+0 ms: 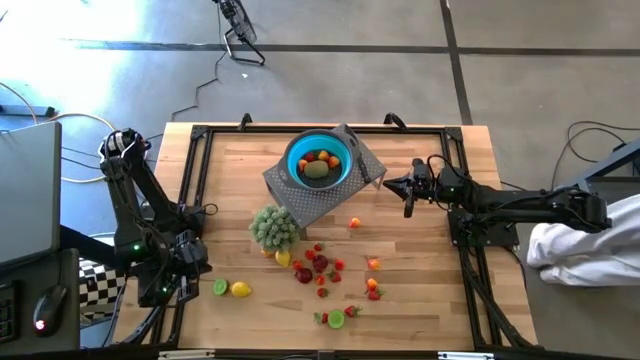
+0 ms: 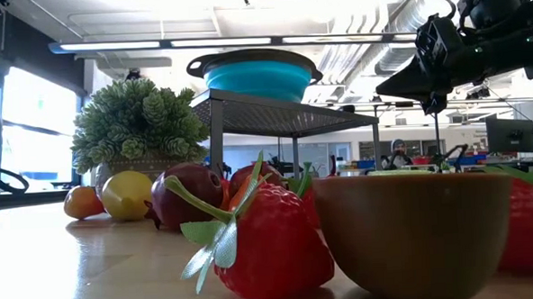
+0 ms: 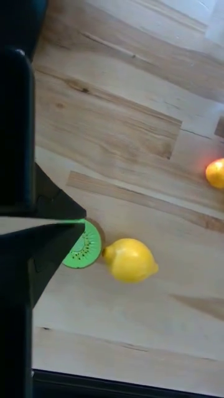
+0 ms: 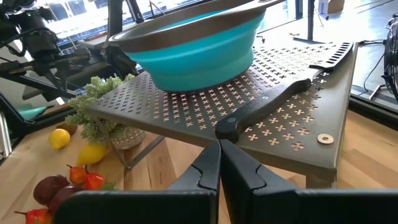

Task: Pick & Place Fruit
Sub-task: Put the kiwi into the blue strainer bowl on the shelf

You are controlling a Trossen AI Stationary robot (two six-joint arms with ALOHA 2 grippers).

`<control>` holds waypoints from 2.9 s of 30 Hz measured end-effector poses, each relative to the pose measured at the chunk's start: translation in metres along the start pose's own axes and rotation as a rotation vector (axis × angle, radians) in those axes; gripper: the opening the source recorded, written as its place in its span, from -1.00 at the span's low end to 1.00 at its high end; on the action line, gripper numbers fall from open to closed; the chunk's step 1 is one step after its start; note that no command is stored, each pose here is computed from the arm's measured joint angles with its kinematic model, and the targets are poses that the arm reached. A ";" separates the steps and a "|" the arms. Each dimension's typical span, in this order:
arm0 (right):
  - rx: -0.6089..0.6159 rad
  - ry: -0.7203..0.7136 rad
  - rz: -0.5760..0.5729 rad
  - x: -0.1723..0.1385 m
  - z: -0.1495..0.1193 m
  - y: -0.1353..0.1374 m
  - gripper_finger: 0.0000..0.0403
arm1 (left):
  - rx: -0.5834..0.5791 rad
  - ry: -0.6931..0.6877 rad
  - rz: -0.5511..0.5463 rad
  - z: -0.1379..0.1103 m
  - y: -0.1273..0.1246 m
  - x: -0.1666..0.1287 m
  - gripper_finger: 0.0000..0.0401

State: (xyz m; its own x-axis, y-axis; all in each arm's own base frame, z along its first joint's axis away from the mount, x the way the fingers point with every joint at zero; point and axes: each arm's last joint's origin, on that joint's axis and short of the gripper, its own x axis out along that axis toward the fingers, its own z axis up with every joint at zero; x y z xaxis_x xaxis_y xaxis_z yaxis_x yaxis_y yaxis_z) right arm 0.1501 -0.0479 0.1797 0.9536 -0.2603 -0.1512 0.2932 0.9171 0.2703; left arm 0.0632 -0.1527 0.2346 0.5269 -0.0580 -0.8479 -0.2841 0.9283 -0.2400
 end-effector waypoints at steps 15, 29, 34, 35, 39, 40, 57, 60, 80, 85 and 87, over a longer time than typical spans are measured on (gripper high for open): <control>0.050 0.028 -0.005 0.000 -0.003 -0.001 -0.99 | -0.022 0.020 -0.002 -0.001 0.000 0.000 0.24; 0.046 0.033 -0.006 0.000 -0.003 -0.001 -0.99 | -0.043 0.015 -0.042 -0.002 -0.007 0.002 0.59; 0.046 0.033 -0.006 0.000 -0.003 -0.001 -0.99 | -0.009 0.013 0.015 -0.007 -0.013 0.012 0.59; 0.046 0.033 -0.005 0.000 -0.003 -0.001 -0.99 | -0.003 0.013 0.025 -0.008 -0.014 0.014 0.59; 0.046 0.031 -0.005 0.000 -0.003 -0.001 -0.99 | 0.014 0.014 0.057 -0.012 -0.017 0.021 0.59; 0.046 0.031 -0.006 0.000 -0.003 -0.001 -0.99 | 0.016 0.014 0.061 -0.013 -0.018 0.023 0.59; 0.046 0.031 -0.005 0.000 -0.003 -0.001 -0.99 | 0.013 0.017 0.056 -0.018 -0.028 0.033 0.59; 0.046 0.032 -0.005 0.000 -0.003 -0.001 -0.99 | 0.013 0.017 0.056 -0.018 -0.028 0.033 0.59; 0.043 0.037 -0.007 0.000 -0.003 -0.001 -0.99 | 0.014 -0.036 0.100 -0.027 -0.037 0.052 0.59; 0.043 0.037 -0.007 0.000 -0.003 -0.001 -0.99 | 0.012 -0.036 0.097 -0.030 -0.041 0.057 0.59; 0.043 0.037 -0.007 0.000 -0.003 -0.001 -0.99 | 0.011 -0.036 0.103 -0.031 -0.041 0.058 0.59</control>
State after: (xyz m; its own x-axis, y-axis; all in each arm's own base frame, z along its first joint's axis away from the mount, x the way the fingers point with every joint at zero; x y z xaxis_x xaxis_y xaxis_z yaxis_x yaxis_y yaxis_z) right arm 0.1496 -0.0476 0.1762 0.9486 -0.2542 -0.1884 0.3029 0.9014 0.3094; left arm 0.0809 -0.2052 0.1805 0.5241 0.0516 -0.8501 -0.3295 0.9327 -0.1466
